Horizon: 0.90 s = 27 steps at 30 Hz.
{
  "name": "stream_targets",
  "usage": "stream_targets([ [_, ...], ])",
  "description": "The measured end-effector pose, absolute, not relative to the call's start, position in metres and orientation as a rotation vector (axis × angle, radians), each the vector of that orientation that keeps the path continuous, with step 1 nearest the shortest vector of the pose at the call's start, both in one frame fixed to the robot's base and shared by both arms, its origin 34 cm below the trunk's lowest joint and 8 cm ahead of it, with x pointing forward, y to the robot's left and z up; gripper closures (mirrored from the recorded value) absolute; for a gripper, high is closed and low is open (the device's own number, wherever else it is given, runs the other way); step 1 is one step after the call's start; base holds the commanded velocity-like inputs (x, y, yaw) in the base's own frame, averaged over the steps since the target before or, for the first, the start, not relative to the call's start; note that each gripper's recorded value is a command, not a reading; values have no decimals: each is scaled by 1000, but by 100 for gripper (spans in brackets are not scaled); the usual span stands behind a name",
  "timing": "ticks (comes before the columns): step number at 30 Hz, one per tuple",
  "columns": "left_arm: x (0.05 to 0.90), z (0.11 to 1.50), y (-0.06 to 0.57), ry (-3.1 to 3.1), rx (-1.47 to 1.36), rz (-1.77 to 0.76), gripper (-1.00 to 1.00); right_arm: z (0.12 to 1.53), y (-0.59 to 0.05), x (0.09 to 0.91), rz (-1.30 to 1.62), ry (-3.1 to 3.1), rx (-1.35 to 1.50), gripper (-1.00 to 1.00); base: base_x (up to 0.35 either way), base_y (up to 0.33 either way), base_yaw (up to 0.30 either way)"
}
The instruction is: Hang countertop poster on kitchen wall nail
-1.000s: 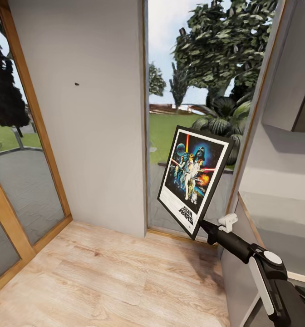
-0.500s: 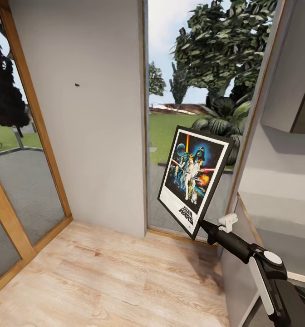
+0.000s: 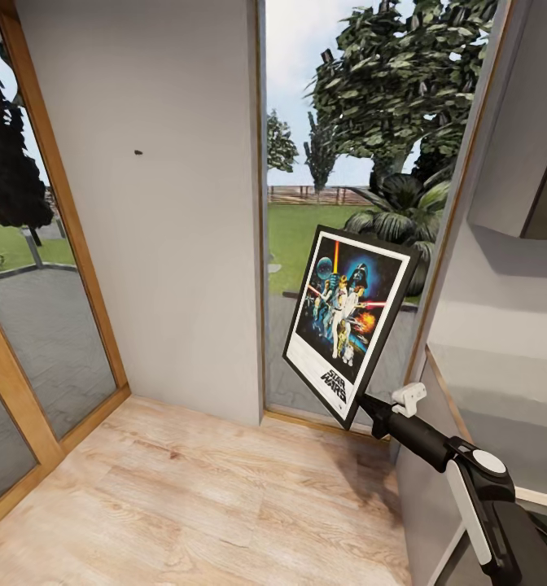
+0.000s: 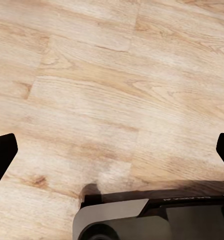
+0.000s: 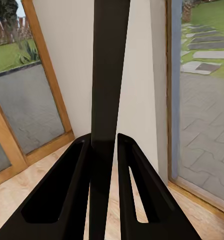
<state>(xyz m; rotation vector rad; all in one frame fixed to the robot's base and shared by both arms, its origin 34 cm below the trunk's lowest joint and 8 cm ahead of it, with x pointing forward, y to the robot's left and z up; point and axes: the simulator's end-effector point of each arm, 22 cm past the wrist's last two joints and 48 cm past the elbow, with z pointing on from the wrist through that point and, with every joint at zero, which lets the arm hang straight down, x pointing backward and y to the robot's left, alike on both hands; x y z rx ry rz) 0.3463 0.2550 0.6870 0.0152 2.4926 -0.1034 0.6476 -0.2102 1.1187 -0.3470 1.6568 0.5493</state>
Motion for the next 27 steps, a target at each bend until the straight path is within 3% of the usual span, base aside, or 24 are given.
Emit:
stream_targets([
  [8,345,686,255,2497,15,-101,-100,1115,-210,648,553,1665,-344,100,0,91,0],
  [27,345,686,255,2498,16,-102,-100,1113,-210,647,556,1669,-345,100,25,288,0],
])
